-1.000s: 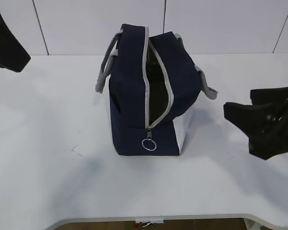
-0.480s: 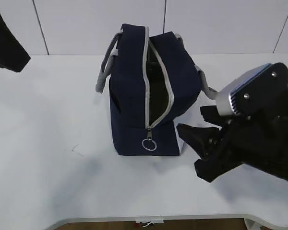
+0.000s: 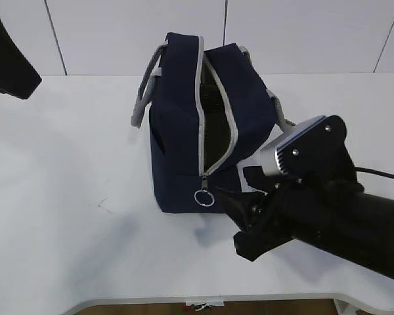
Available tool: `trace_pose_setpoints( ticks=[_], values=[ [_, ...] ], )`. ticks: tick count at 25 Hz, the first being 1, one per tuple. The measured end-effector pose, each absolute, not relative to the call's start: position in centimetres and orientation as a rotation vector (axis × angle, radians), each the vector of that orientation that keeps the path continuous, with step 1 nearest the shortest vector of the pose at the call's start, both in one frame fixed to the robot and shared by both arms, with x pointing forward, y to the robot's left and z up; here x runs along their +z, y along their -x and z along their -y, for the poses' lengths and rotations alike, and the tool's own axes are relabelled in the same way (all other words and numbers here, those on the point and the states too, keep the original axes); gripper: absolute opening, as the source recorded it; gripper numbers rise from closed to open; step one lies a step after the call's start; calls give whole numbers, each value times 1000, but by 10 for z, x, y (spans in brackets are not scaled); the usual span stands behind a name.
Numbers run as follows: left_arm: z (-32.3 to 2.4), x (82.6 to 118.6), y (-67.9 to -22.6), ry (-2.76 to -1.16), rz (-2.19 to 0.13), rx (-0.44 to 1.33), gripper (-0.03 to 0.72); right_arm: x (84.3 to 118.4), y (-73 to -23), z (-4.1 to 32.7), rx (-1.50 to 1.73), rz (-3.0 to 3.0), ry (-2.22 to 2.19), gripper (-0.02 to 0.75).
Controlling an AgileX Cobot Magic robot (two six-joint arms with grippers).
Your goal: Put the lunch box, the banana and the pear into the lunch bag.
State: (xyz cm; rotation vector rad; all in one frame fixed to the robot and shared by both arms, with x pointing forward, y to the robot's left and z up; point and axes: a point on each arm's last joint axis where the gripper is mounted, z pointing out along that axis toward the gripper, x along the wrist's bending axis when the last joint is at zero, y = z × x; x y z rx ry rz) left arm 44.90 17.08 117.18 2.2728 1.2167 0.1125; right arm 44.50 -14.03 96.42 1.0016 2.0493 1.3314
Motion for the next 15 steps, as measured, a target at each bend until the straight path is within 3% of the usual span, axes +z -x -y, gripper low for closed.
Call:
trace_pose_setpoints(
  ticks=[15],
  values=[
    [-171,1172,-449,-2274,-1218,111,297,921,-457,129,1338,-2073,-1083,470]
  ],
)
